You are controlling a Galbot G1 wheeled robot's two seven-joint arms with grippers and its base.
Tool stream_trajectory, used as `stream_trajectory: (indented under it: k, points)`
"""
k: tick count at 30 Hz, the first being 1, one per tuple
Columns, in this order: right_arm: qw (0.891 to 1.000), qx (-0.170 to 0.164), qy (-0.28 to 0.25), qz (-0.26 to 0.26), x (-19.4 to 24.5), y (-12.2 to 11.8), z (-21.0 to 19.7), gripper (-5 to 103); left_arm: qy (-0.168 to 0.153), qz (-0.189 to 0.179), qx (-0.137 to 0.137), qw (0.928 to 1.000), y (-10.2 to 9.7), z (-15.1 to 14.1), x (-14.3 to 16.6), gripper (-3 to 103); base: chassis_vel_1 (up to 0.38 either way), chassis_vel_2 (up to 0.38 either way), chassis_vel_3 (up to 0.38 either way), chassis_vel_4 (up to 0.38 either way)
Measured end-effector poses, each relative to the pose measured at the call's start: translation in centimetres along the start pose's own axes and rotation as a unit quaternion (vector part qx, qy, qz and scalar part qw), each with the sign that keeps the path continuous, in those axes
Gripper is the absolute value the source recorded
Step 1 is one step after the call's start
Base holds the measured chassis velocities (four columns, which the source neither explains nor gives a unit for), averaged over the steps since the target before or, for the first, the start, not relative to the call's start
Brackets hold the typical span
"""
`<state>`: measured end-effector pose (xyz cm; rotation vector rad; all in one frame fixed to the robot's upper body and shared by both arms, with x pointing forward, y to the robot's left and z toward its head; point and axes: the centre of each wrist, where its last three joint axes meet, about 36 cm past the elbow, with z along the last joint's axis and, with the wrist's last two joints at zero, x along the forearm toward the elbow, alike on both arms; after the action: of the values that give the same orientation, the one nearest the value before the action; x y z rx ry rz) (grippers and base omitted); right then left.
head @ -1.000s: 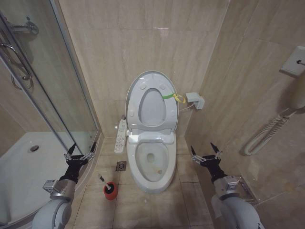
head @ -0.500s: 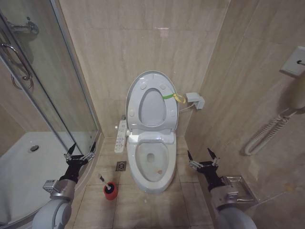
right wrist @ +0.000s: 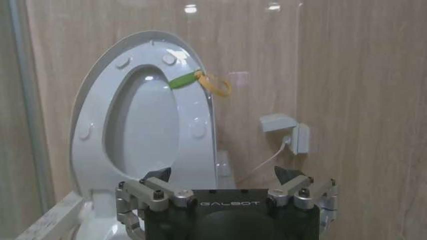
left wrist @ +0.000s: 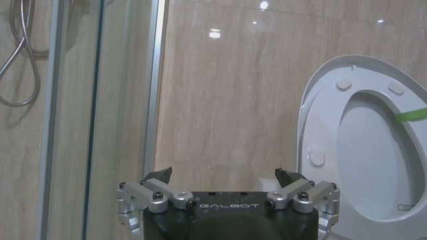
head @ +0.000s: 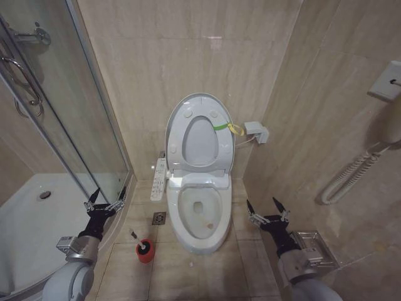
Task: Open the toilet lid, clean the toilet bowl with a toilet brush, close the toilet lid, and flush.
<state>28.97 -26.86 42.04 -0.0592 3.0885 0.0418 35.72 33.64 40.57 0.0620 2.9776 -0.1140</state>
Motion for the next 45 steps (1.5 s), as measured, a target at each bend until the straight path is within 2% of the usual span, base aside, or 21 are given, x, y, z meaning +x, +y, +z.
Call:
stream_trajectory:
  k: [6,15,25,40,45]
  points:
    - [1.0,-0.002,-0.008,0.007,-0.2,0.9,-0.2,100,0.0,0.0,0.0,1.0,0.0,0.0,0.0,100,0.0,0.0,0.0,0.0]
    - [1.0,-0.003,-0.019,0.004,0.4,0.9,-0.6,100,0.0,0.0,0.0,1.0,0.0,0.0,0.0,100,0.0,0.0,0.0,0.0]
    - [0.999,-0.013,-0.036,0.026,0.2,2.0,-1.1,100,0.0,0.0,0.0,1.0,0.0,0.0,0.0,100,0.0,0.0,0.0,0.0]
    - [0.999,-0.016,-0.023,0.028,1.5,3.3,-0.9,100,0.0,0.0,0.0,1.0,0.0,0.0,0.0,100,0.0,0.0,0.0,0.0]
    - [0.999,-0.005,-0.028,0.024,1.6,3.5,-0.8,100,0.0,0.0,0.0,1.0,0.0,0.0,0.0,100,0.0,0.0,0.0,0.0]
